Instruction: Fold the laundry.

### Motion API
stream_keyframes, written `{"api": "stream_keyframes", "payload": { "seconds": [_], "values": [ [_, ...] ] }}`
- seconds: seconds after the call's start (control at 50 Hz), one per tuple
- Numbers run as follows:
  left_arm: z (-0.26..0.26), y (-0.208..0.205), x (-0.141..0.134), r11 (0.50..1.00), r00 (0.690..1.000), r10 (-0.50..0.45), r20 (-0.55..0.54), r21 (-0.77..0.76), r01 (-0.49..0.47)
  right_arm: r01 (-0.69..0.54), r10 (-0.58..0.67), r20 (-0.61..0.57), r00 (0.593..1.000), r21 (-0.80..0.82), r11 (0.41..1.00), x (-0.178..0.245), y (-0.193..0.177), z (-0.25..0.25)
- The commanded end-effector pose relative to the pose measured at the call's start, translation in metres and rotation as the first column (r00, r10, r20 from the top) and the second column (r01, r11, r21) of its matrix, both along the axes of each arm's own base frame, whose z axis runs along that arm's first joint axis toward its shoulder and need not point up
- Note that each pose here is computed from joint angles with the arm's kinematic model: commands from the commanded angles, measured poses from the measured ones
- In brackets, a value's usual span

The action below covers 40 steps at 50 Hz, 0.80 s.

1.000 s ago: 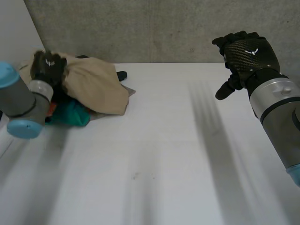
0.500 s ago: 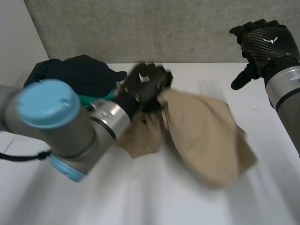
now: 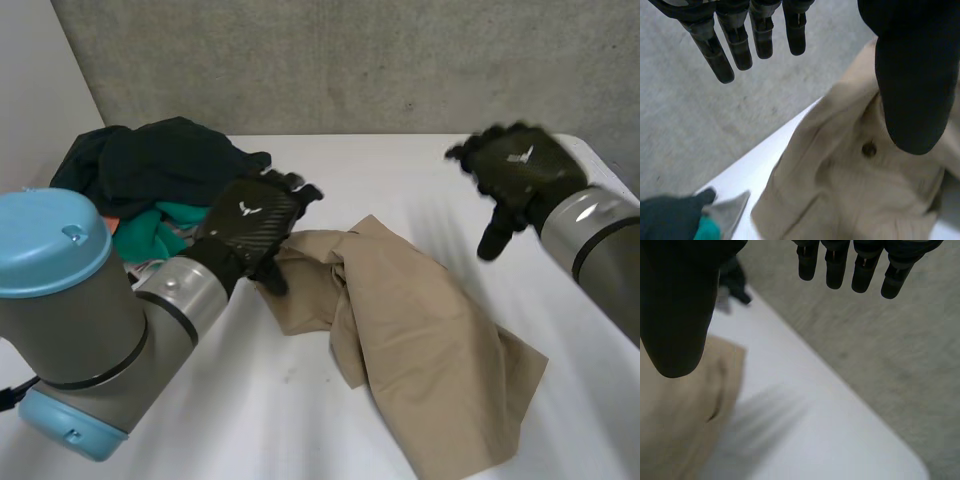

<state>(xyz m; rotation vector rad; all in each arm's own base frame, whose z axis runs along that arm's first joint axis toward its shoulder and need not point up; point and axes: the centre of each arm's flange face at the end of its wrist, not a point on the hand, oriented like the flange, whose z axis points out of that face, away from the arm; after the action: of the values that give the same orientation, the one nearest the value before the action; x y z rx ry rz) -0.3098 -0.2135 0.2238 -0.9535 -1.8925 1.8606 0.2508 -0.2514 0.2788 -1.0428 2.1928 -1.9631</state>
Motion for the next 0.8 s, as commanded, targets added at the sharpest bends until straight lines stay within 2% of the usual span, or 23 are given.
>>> {"api": "stream_keyframes", "payload": {
  "seconds": [0.02, 0.22, 0.3, 0.38, 0.42, 0.5, 0.54, 0.56, 0.62, 0.64, 0.66, 0.68, 0.74, 0.76, 0.8],
  "values": [
    [-0.038, -0.024, -0.002, 0.998, 0.998, 0.034, 0.044, 0.048, -0.036, -0.009, 0.014, -0.034, 0.999, 0.126, 0.992, 0.001, 0.001, -0.041],
    [-0.070, -0.074, -0.015, 0.996, 0.996, 0.077, 0.038, 0.031, -0.078, 0.011, -0.008, -0.026, 1.000, 0.110, 0.994, 0.001, -0.013, -0.067],
    [-0.046, -0.107, -0.004, 0.986, 0.988, 0.149, -0.026, -0.065, -0.151, 0.010, -0.009, -0.013, 1.000, 0.079, 0.997, 0.003, -0.016, -0.061],
    [0.012, -0.130, 0.007, 0.946, 0.969, 0.199, -0.146, -0.228, -0.229, 0.009, -0.009, 0.002, 1.000, 0.043, 0.999, 0.004, -0.019, -0.051],
    [0.064, -0.131, 0.008, 0.901, 0.954, 0.171, -0.246, -0.353, -0.252, 0.013, -0.013, 0.007, 1.000, 0.026, 1.000, 0.005, -0.021, -0.046],
    [0.128, -0.122, 0.004, 0.830, 0.933, 0.078, -0.350, -0.496, -0.256, 0.036, -0.036, 0.029, 0.999, -0.012, 0.999, 0.006, -0.026, -0.033],
    [0.140, -0.117, -0.002, 0.823, 0.933, 0.021, -0.360, -0.523, -0.220, 0.056, -0.055, 0.048, 0.997, -0.023, 0.998, 0.005, -0.028, -0.027],
    [0.143, -0.109, -0.013, 0.836, 0.933, -0.049, -0.356, -0.526, -0.157, 0.061, -0.060, 0.053, 0.997, -0.024, 0.998, 0.005, -0.028, -0.026],
    [0.130, -0.092, -0.034, 0.873, 0.928, -0.158, -0.338, -0.487, -0.028, 0.070, -0.069, 0.059, 0.996, -0.021, 0.997, 0.003, -0.029, -0.025],
    [0.115, -0.084, -0.045, 0.893, 0.926, -0.201, -0.319, -0.449, 0.039, 0.072, -0.071, 0.057, 0.996, -0.018, 0.997, 0.003, -0.029, -0.025],
    [0.078, -0.069, -0.063, 0.921, 0.924, -0.267, -0.272, -0.353, 0.162, 0.073, -0.073, 0.054, 0.996, -0.012, 0.997, 0.001, -0.028, -0.028],
    [0.048, -0.055, -0.075, 0.929, 0.920, -0.315, -0.234, -0.275, 0.249, 0.075, -0.075, 0.052, 0.996, -0.004, 0.997, 0.001, -0.027, -0.029],
    [0.011, -0.028, -0.090, 0.918, 0.902, -0.387, -0.193, -0.172, 0.357, 0.077, -0.077, 0.046, 0.996, 0.010, 0.997, 0.000, -0.026, -0.034],
    [-0.008, -0.005, -0.101, 0.896, 0.880, -0.442, -0.176, -0.123, 0.426, 0.078, -0.079, 0.042, 0.996, 0.018, 0.997, -0.001, -0.025, -0.036],
    [-0.018, 0.011, -0.108, 0.879, 0.862, -0.477, -0.170, -0.096, 0.468, 0.083, -0.084, 0.039, 0.996, 0.024, 0.996, -0.003, -0.026, -0.038]
  ]
}}
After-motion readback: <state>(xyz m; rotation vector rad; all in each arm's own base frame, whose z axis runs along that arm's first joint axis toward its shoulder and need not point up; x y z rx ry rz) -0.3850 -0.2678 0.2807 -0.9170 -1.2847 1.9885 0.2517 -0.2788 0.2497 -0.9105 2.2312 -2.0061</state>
